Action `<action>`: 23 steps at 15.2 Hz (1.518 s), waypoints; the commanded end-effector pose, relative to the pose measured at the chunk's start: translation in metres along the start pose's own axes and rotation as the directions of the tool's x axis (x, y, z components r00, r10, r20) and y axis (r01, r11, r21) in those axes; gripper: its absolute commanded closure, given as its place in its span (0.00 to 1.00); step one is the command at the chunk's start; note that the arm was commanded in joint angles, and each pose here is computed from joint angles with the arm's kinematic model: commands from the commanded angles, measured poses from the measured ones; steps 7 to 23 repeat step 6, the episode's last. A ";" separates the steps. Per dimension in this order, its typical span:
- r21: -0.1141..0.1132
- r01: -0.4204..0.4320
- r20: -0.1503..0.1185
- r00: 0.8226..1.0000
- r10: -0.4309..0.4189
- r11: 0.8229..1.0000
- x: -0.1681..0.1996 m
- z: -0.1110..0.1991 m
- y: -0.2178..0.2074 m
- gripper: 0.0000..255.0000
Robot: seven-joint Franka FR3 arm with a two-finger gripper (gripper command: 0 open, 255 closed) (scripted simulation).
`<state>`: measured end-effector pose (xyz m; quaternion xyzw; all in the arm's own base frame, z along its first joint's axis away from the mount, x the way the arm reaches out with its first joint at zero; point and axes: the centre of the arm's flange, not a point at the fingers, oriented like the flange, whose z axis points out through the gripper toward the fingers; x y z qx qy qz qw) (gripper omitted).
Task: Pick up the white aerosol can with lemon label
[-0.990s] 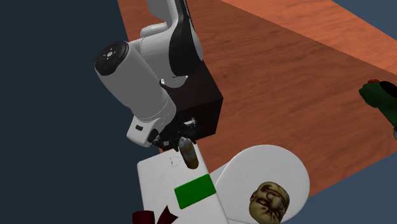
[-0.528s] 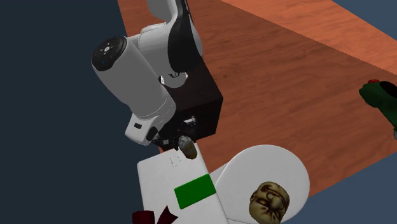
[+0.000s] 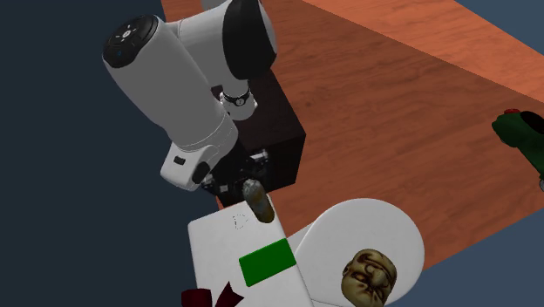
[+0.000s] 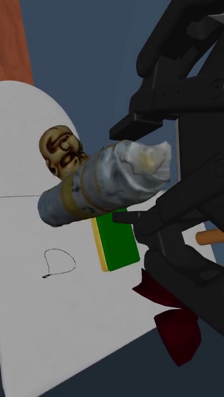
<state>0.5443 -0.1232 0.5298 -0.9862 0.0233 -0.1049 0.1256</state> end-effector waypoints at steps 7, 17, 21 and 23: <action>0.000 0.000 0.000 1.000 0.000 1.000 0.004 -0.026 -0.007 1.00; 0.000 0.000 0.000 1.000 0.000 1.000 0.004 -0.026 -0.007 1.00; 0.000 0.000 0.000 1.000 0.000 1.000 0.004 -0.026 -0.007 1.00; 0.000 0.000 0.000 1.000 0.000 1.000 0.004 -0.026 -0.007 1.00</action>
